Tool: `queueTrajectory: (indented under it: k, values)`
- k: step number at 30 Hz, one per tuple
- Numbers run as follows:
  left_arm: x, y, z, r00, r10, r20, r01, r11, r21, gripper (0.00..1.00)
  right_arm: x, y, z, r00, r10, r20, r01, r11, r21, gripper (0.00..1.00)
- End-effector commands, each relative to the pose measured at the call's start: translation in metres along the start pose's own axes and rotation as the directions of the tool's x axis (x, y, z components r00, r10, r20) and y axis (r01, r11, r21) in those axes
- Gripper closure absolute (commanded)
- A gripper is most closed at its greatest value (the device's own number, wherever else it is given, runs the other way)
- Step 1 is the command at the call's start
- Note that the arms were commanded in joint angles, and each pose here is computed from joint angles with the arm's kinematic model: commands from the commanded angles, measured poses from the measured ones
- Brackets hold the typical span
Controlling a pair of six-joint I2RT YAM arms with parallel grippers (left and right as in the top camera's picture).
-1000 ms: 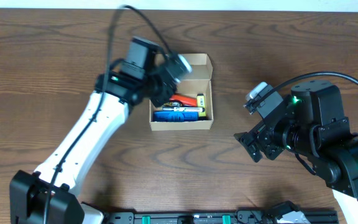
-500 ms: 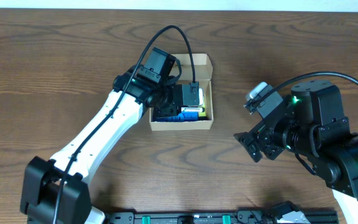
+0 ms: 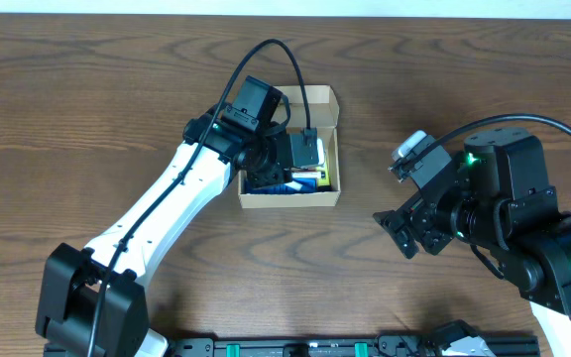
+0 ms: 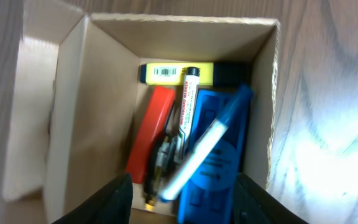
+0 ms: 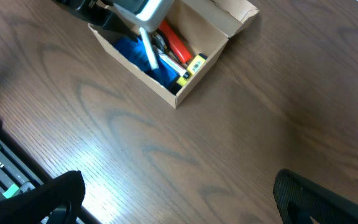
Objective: Pack container
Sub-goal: 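Place the blue-capped marker into the box and release it, then bring both grippers to the box's upper flaps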
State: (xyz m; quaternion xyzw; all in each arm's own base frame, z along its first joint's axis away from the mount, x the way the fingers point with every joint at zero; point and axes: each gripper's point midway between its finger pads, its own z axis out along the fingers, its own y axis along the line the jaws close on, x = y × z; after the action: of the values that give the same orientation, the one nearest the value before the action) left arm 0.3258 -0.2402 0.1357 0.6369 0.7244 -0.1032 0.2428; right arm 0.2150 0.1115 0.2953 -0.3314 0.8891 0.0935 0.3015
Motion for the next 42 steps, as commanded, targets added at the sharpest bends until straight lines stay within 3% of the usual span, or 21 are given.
queueTrajectory:
  k: [1,2,4,9,11,18,23,26,30,32,33,35,36,37,42]
  values:
    - [-0.015,0.009,-0.025,0.977,-0.203,0.057,0.206,0.977,-0.051,0.54,0.001,-0.002,0.0,1.0,0.009,-0.001,-0.009,1.0,0.004,0.01]
    - [-0.019,0.01,-0.032,0.969,-0.236,0.074,0.24,0.969,-0.06,0.63,0.001,-0.002,0.0,1.0,0.009,-0.001,-0.009,1.0,0.004,0.01]
    - [-0.025,0.013,-0.047,0.951,-0.29,0.108,0.299,0.95,-0.086,0.94,0.001,-0.002,0.0,1.0,0.009,-0.001,-0.009,1.0,0.004,0.01]
    - [-0.029,0.021,-0.092,0.889,-0.415,0.193,0.447,0.878,-0.171,0.94,0.001,-0.002,0.0,1.0,0.009,-0.001,-0.009,1.0,0.004,0.01]
    - [-0.024,0.029,-0.112,0.835,-0.495,0.239,0.543,0.811,-0.216,0.94,0.001,-0.002,0.0,1.0,0.009,-0.001,-0.009,1.0,0.004,0.01]
    - [0.028,0.06,-0.147,0.509,-0.786,0.351,0.86,0.474,-0.188,0.94,0.0,0.001,0.0,1.0,0.015,0.006,-0.015,1.0,-0.013,0.01]
    - [0.053,0.076,-0.144,0.374,-0.861,0.344,0.921,0.389,-0.028,0.94,-0.005,0.018,-0.002,0.995,0.095,0.025,-0.092,0.99,-0.111,0.01]
    - [0.076,0.091,-0.129,0.228,-0.924,0.308,0.964,0.258,0.059,0.94,-0.017,0.019,-0.001,0.991,0.12,0.066,-0.11,0.985,-0.134,0.01]
    - [0.096,0.107,-0.096,0.107,-0.964,0.242,0.981,0.142,0.132,0.94,-0.032,0.01,0.013,0.975,0.211,0.075,-0.2,0.971,-0.127,0.01]
    - [0.105,0.114,-0.079,0.05,-0.975,0.217,0.987,0.082,0.141,0.94,-0.036,-0.002,0.028,0.961,0.269,0.056,-0.264,0.961,-0.088,0.14]
    - [0.106,0.118,-0.07,0.031,-0.978,0.206,0.985,0.065,0.161,0.94,-0.037,-0.012,0.038,0.95,0.311,0.039,-0.309,0.95,-0.049,0.27]
    - [0.101,0.123,-0.056,0.027,-0.983,0.183,0.971,0.069,0.228,0.94,-0.033,-0.031,0.056,0.927,0.374,0.007,-0.374,0.927,0.037,0.63]
    - [0.102,0.126,-0.048,-0.001,-0.986,0.168,0.969,0.04,0.244,0.94,-0.03,-0.043,0.067,0.909,0.416,-0.009,-0.413,0.906,0.093,0.83]
    - [0.106,0.129,-0.041,-0.03,-0.987,0.156,0.97,0.009,0.244,0.94,-0.028,-0.053,0.076,0.89,0.456,-0.017,-0.45,0.883,0.135,0.98]
    - [0.121,0.145,-0.006,-0.109,-0.988,0.107,0.965,-0.079,0.251,0.95,-0.026,-0.095,0.127,0.795,0.606,-0.024,-0.589,0.782,0.206,0.99]
